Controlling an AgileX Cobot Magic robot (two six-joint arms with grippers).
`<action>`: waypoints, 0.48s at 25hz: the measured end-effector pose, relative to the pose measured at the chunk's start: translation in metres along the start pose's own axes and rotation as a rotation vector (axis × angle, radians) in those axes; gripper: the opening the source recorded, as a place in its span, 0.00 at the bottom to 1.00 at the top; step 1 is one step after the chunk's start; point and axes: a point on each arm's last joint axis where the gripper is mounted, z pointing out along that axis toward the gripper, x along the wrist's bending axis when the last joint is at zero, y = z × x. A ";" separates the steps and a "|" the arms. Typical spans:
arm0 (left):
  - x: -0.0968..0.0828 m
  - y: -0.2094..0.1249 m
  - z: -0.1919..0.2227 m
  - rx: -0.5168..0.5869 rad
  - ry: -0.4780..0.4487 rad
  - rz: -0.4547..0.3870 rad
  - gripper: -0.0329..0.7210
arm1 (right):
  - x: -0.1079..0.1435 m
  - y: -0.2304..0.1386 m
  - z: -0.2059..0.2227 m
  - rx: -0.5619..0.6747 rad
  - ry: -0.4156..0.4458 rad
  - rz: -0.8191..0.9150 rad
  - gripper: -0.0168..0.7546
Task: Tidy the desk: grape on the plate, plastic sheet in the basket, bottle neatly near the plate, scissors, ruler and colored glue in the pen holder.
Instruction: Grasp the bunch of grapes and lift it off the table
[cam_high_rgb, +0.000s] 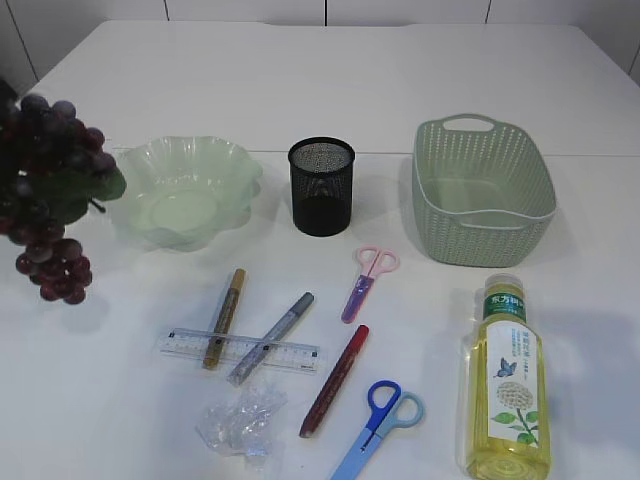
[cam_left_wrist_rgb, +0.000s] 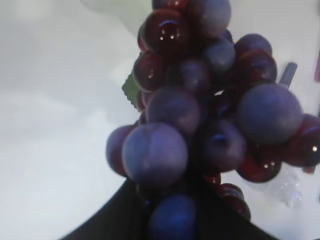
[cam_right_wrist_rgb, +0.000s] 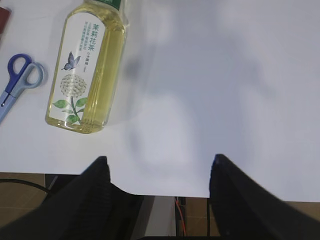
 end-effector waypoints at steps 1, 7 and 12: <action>-0.001 0.004 -0.004 -0.028 0.001 0.002 0.19 | 0.000 0.000 0.000 0.000 0.000 0.000 0.66; -0.002 0.020 -0.015 -0.167 0.005 0.007 0.19 | 0.000 0.000 0.000 0.000 0.000 0.000 0.66; -0.001 0.029 -0.015 -0.256 0.010 0.004 0.19 | 0.000 0.000 0.000 0.000 0.000 0.000 0.66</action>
